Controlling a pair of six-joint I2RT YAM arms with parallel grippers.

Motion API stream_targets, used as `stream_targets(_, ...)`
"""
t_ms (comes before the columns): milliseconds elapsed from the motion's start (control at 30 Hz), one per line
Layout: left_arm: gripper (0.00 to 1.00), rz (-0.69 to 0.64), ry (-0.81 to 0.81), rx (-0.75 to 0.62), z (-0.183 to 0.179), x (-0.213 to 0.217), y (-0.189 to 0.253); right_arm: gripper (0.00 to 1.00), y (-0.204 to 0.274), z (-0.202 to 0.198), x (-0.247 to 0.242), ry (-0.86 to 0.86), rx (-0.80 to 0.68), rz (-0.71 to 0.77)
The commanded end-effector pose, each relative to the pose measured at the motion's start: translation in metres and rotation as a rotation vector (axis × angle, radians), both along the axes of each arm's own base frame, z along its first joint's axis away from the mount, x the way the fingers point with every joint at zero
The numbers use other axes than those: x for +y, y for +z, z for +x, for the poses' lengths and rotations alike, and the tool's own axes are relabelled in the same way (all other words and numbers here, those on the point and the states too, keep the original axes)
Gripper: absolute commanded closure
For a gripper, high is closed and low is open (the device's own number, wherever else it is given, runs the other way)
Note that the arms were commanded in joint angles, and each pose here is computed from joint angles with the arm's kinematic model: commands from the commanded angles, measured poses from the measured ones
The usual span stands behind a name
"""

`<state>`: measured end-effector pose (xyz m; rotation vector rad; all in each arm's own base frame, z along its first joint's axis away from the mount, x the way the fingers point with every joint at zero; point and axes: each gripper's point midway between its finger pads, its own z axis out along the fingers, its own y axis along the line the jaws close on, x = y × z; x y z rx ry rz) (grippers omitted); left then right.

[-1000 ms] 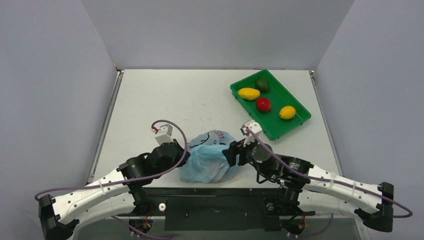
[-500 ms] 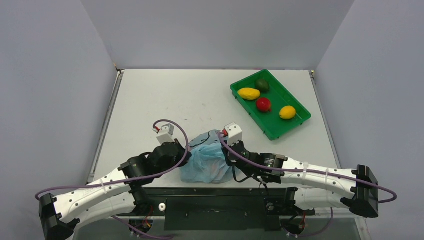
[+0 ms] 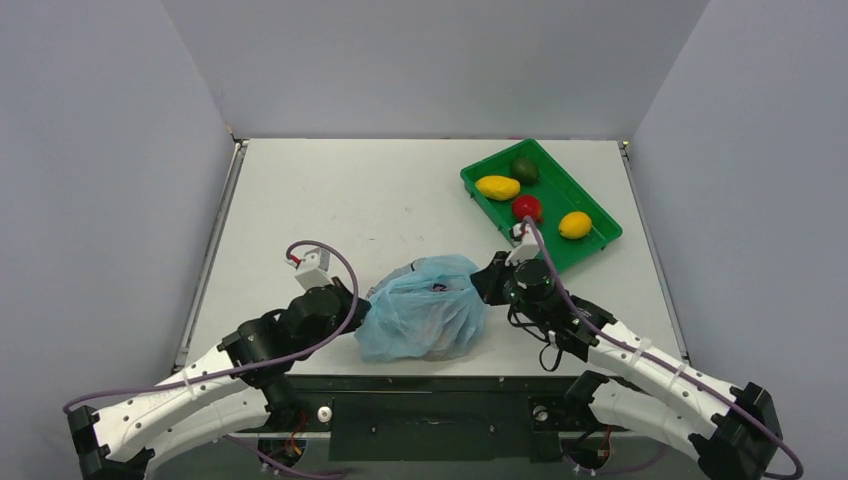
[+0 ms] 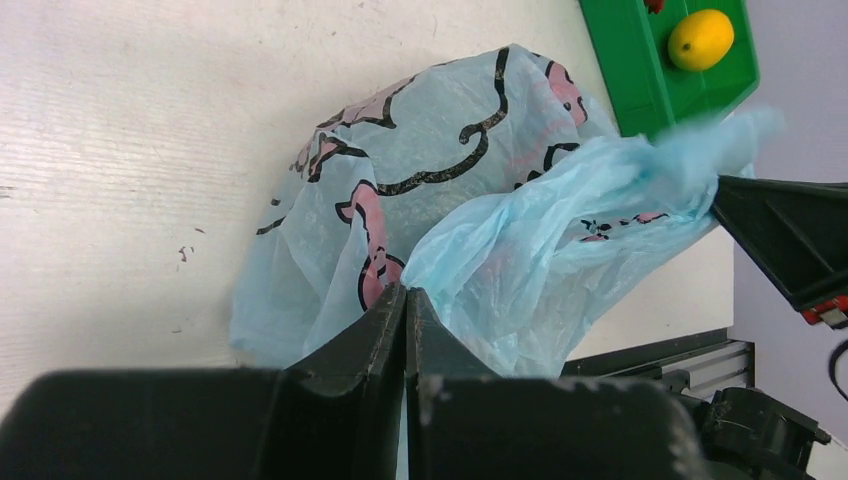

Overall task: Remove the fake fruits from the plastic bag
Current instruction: Untie the plastic bag at the center of the board.

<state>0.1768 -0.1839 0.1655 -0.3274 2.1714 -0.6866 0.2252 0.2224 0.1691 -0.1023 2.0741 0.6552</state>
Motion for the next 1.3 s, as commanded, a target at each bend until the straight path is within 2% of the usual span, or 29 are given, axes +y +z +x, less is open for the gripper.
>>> stream_targets(0, 1.00, 0.037, 0.062, -0.010, 0.001, 0.022, -0.003, 1.00, 0.017, -0.004, 0.024, 0.131, 0.101, 0.345)
stream_targets(133, 1.00, -0.015, 0.063, -0.027, -0.002, 0.023, 0.001, 1.00, 0.018, -0.004, 0.029, 0.177, 0.148, 0.568)
stream_targets(300, 1.00, -0.075, -0.034, -0.038, -0.013, 0.012, 0.013, 1.00, 0.006, -0.004, 0.036, 0.209, 0.207, 0.559)
stream_targets(433, 0.83, -0.106, -0.071, -0.072, -0.018, 0.013, 0.040, 1.00, -0.004, -0.003, 0.028, 0.186, 0.197, 0.482)
stream_targets(500, 0.69, -0.124, -0.087, -0.118, -0.018, 0.013, 0.063, 1.00, -0.006, -0.004, 0.024, 0.171, 0.186, 0.456)
stream_targets(600, 0.40, -0.139, -0.140, -0.193, -0.016, 0.006, 0.102, 1.00, -0.007, -0.005, 0.019, 0.161, 0.182, 0.430)
stream_targets(633, 0.35, -0.094, -0.164, -0.202, -0.013, 0.001, 0.104, 1.00, -0.005, -0.005, 0.018, 0.163, 0.172, 0.425)
stream_targets(667, 0.26, -0.068, -0.188, -0.203, -0.008, -0.008, 0.112, 1.00, -0.004, -0.005, 0.018, 0.163, 0.175, 0.418)
stream_targets(767, 0.14, 0.073, -0.274, -0.226, 0.005, -0.027, 0.121, 1.00, -0.002, -0.007, 0.017, 0.169, 0.175, 0.400)
stream_targets(900, 0.09, 0.219, -0.350, -0.205, 0.034, -0.058, 0.119, 1.00, 0.002, -0.008, 0.015, 0.172, 0.163, 0.394)
stream_targets(1033, 0.12, 0.324, -0.328, -0.127, 0.069, -0.074, 0.097, 1.00, 0.003, -0.011, 0.014, 0.178, 0.160, 0.384)
stream_targets(1267, 0.15, 0.346, -0.322, -0.059, 0.101, -0.103, 0.062, 1.00, -0.003, -0.017, 0.010, 0.183, 0.165, 0.379)
